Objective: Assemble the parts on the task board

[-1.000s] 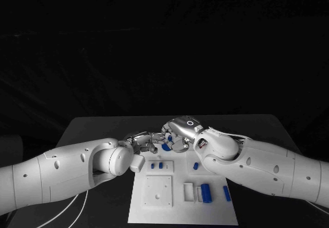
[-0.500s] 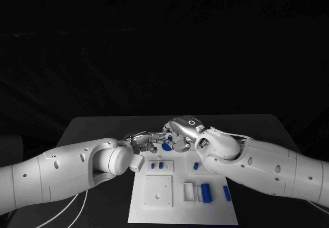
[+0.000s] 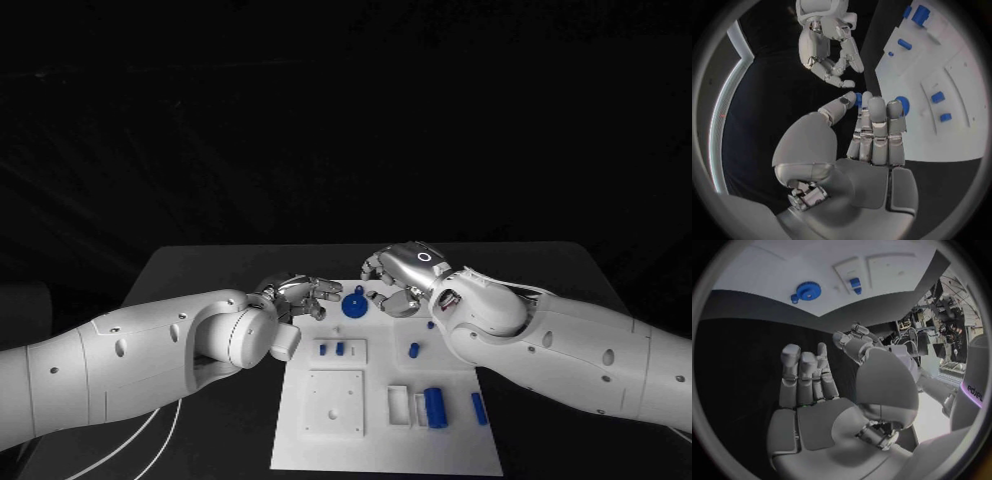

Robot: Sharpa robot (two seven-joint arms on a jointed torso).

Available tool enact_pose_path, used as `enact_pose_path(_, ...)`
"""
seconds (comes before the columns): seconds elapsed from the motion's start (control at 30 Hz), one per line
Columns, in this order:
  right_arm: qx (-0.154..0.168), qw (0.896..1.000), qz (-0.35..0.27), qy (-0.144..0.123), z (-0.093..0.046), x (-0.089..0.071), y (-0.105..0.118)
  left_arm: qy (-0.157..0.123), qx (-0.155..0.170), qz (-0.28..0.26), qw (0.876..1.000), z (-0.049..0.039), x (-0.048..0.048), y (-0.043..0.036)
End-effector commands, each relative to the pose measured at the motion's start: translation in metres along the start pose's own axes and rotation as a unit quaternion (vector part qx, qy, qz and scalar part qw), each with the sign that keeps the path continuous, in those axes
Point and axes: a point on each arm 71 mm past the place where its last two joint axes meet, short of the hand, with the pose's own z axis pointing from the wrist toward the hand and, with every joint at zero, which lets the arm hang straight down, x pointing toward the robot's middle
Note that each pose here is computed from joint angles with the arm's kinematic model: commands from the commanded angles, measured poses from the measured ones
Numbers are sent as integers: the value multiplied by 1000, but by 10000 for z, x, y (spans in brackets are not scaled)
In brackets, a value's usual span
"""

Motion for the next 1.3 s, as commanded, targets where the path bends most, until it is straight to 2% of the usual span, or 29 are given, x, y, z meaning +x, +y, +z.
enact_pose_path(0.03,7,1000,9,-7,-39,-17,-53,-19,20,24,999,0,-34,-34)
enact_pose_path(0.23,28,999,14,-6,-132,-32,-225,-27,37,59,997,2,-97,-58)
enact_pose_path(0.37,44,999,19,-6,-194,-48,-351,-31,60,115,991,16,-161,-91)
enact_pose_path(0.43,55,998,27,-6,-214,-61,-415,-33,75,154,985,23,-195,-113)
enact_pose_path(0.57,70,997,31,-10,-250,-97,-534,-29,107,246,963,40,-253,-159)
enact_pose_path(0.67,82,996,37,-15,-263,-124,-635,-24,126,315,941,55,-289,-184)
enact_pose_path(0.7,85,996,39,-17,-268,-130,-666,-21,134,342,930,57,-294,-194)
enact_pose_path(0.73,90,995,42,-18,-276,-138,-706,-19,144,377,915,60,-297,-205)
enact_pose_path(0.83,101,994,45,-23,-295,-162,-795,-16,167,441,882,70,-307,-238)
enact_pose_path(0.93,115,992,55,-22,-308,-168,-876,-8,193,501,843,80,-272,-267)
enact_pose_path(1.03,122,990,61,-22,-319,-170,-923,-5,213,546,811,90,-229,-284)
enact_pose_path(1.2,132,988,75,-22,-329,-173,-971,6,244,598,764,105,-138,-299)
enact_pose_path(1.3,135,987,81,-22,-333,-178,-980,13,253,622,741,121,-88,-259)
